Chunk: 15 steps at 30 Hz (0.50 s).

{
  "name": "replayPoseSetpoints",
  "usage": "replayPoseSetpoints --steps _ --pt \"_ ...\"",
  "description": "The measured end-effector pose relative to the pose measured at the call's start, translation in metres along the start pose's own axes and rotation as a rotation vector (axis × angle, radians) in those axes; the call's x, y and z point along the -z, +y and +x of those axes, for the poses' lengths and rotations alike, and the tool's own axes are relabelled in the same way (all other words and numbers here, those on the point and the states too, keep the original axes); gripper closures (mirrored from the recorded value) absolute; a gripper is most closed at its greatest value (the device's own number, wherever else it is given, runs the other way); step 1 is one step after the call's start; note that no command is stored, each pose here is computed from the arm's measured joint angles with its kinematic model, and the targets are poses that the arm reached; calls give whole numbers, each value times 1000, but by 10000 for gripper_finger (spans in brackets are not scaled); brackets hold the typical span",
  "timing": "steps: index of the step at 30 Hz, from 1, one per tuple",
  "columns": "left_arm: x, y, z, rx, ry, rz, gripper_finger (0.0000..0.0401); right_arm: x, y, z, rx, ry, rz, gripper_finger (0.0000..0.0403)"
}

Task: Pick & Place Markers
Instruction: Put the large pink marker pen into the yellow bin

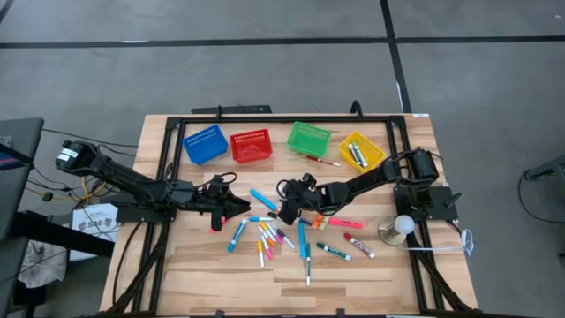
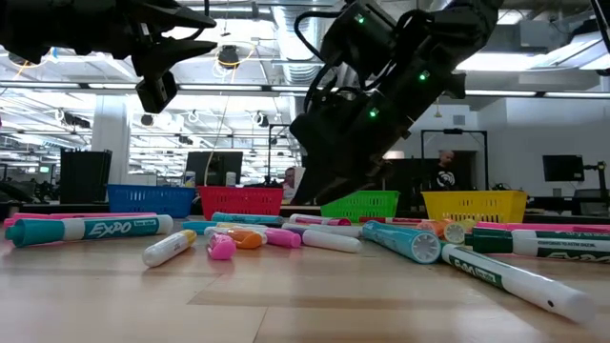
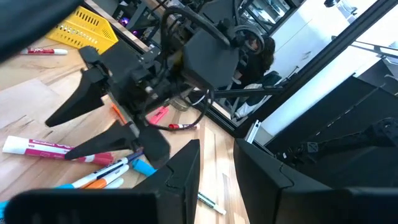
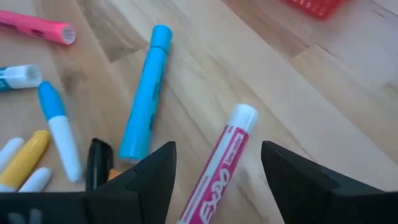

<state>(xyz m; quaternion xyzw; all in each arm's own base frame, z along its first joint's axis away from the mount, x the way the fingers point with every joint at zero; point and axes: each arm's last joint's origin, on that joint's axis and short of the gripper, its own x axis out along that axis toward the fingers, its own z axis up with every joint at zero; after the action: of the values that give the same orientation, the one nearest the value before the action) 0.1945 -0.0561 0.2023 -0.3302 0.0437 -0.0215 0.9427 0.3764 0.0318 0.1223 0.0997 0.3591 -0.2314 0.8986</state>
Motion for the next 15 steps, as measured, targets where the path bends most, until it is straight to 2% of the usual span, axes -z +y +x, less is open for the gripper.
replayPoseSetpoints --steps 6,15 --pt "0 0 0 0 0 0 304 15 -2 16 -10 70 -7 179" --pt "0 0 0 -2 2 4 304 27 0 25 56 95 126 193"
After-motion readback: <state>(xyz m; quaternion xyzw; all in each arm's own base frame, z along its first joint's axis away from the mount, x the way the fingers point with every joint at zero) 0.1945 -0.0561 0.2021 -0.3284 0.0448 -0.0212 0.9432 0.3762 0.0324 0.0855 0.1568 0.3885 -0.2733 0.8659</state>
